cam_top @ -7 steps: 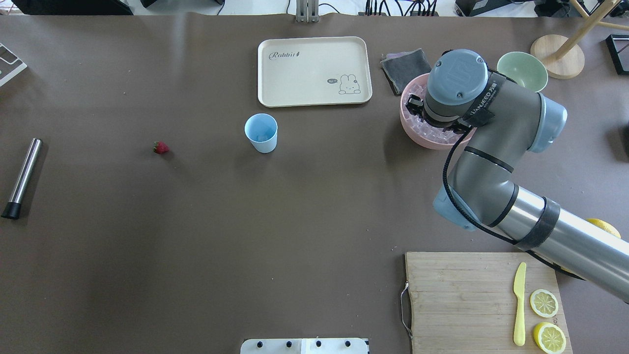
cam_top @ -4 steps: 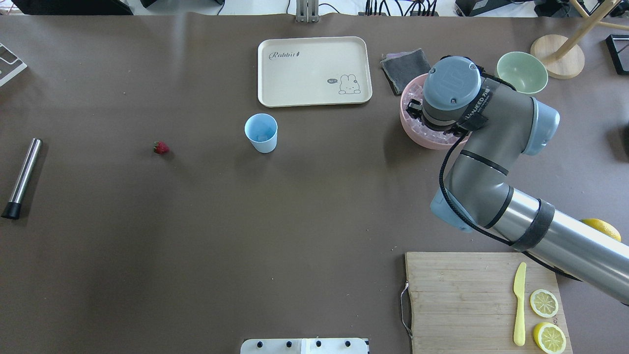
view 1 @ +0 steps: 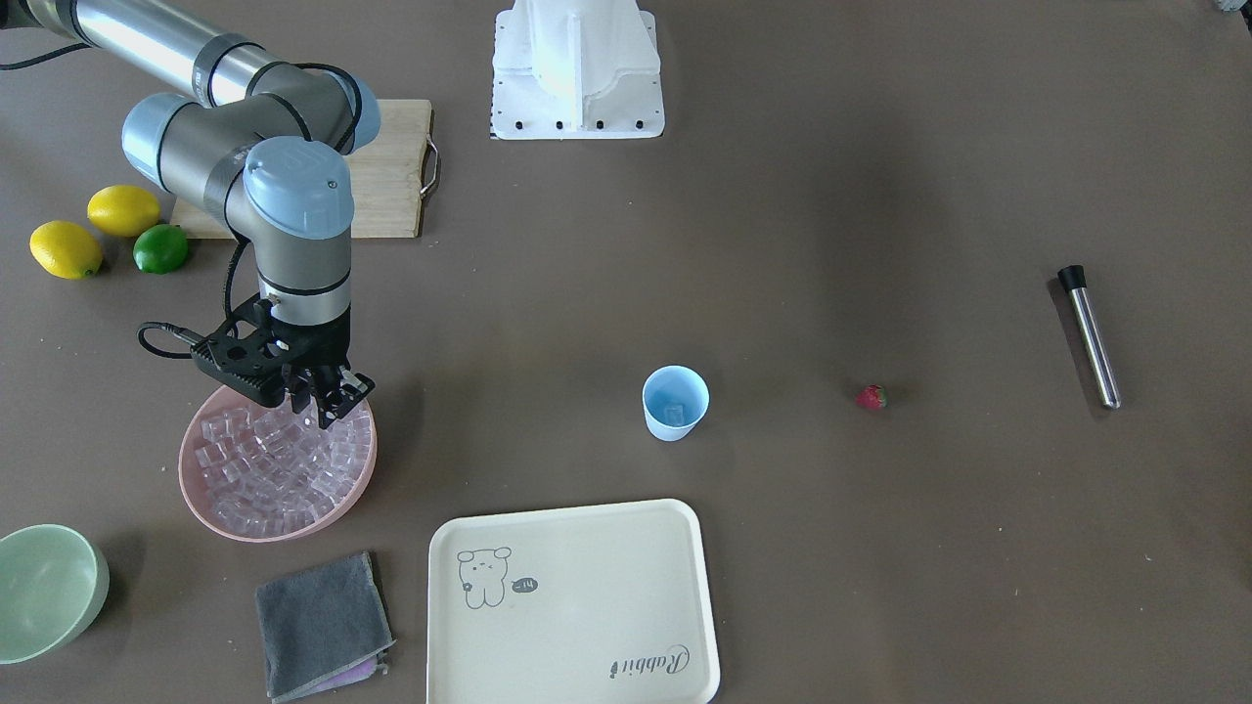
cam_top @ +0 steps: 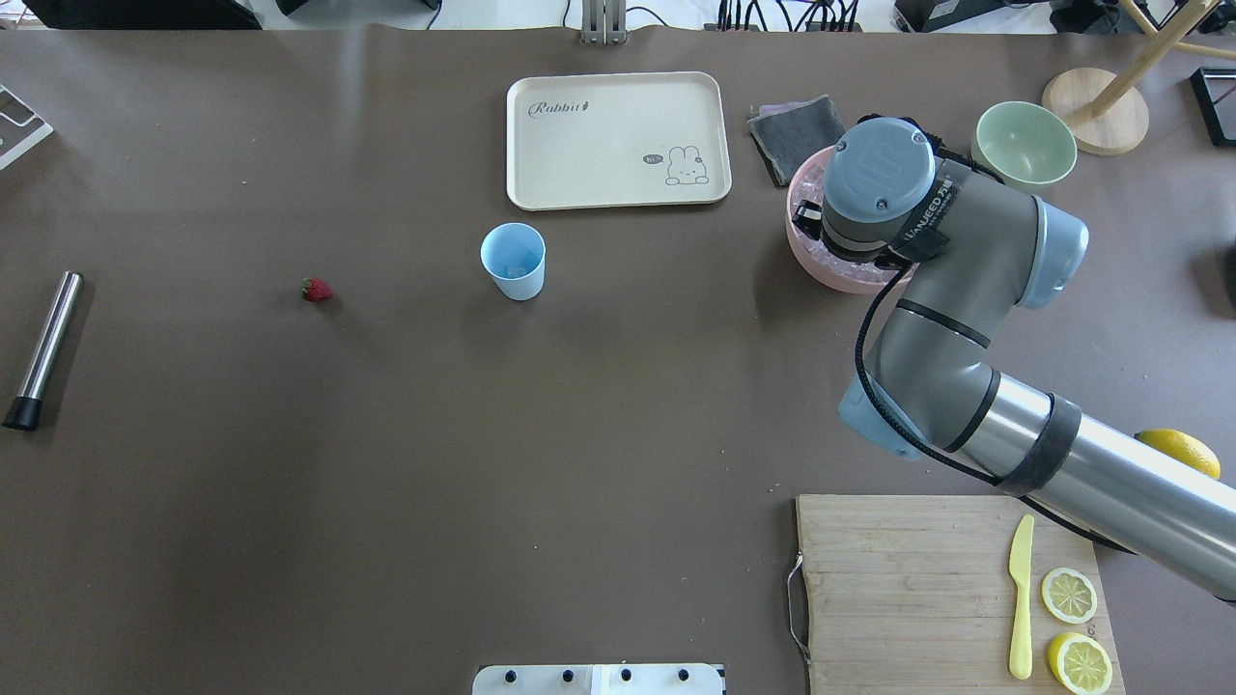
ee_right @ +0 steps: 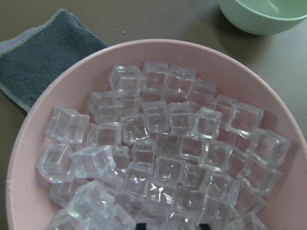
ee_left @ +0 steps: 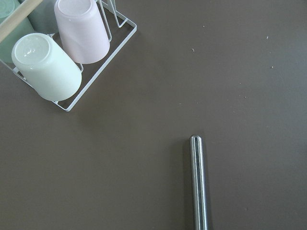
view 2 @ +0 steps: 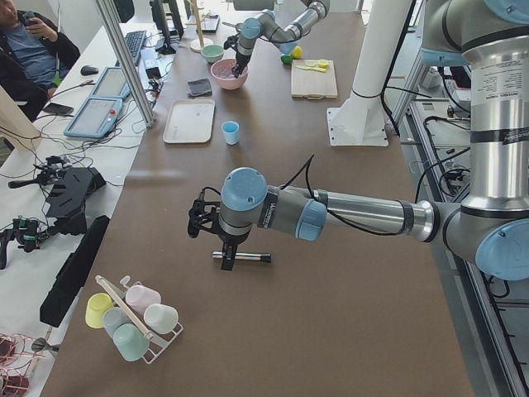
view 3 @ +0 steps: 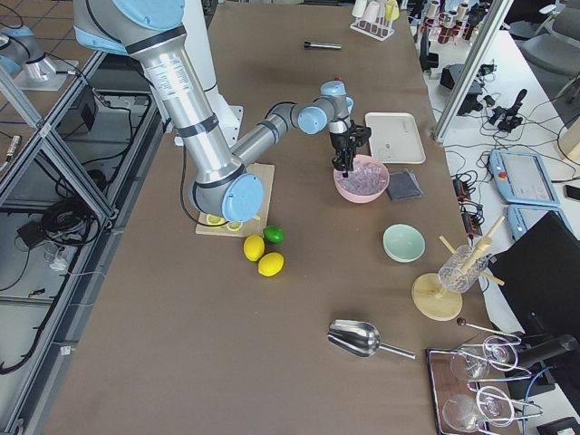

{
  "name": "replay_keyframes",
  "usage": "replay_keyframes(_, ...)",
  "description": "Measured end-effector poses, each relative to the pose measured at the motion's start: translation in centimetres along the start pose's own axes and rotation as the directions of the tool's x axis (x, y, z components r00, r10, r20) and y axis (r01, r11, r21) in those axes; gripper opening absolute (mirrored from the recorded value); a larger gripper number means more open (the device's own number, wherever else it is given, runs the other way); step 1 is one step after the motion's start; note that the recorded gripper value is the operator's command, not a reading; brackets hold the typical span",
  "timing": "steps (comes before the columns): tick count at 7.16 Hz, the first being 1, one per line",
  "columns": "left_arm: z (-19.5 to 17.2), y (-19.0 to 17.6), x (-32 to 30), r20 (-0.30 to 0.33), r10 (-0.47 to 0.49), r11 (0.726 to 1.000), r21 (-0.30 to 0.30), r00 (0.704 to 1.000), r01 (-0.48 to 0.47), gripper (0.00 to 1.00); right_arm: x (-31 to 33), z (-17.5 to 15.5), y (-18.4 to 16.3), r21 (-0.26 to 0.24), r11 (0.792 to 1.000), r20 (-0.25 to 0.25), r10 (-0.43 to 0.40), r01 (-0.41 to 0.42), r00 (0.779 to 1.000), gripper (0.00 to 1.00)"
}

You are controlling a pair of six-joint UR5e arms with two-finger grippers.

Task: Mash ice and strawberries in cup
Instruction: 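Lower the right gripper into the ice and grasp another cube, then carry the ice cube with the right gripper to the blue cup and release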

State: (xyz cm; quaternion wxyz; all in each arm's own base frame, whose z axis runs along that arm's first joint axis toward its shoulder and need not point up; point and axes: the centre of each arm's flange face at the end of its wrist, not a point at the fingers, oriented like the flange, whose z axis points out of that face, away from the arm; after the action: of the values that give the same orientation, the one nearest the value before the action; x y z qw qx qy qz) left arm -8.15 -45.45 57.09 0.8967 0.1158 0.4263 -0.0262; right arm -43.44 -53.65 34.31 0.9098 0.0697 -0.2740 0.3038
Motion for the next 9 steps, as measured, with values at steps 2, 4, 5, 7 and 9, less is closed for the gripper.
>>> replay_keyframes(2,-0.1,0.0,0.1,0.0,0.002,1.0,0.003,1.0,-0.002,0.98,-0.3,1.4,0.1,0.005,1.0,0.036,0.011,-0.012,0.999,0.3)
replay_keyframes(4,-0.1,0.0,0.2,0.0,0.003,1.0,0.003,1.0,-0.003,0.98,-0.5,0.4,-1.2,0.0,1.0,0.068,0.013,-0.013,0.998,0.28)
replay_keyframes(5,-0.1,0.0,0.2,0.0,0.003,1.0,0.002,1.0,-0.003,0.98,-0.4,-1.1,-2.3,-0.011,1.0,0.074,0.0,0.001,0.997,0.29)
replay_keyframes(7,-0.1,0.0,0.2,-0.001,0.002,1.0,0.001,1.0,-0.002,0.98,-0.1,-7.1,-4.6,-0.056,0.998,0.109,-0.034,0.04,0.993,0.28)
replay_keyframes(9,-0.1,0.0,0.2,-0.001,0.002,1.0,0.002,1.0,-0.002,0.98,-5.4,-12.1,-1.8,-0.085,0.994,0.18,-0.052,0.068,0.982,0.27)
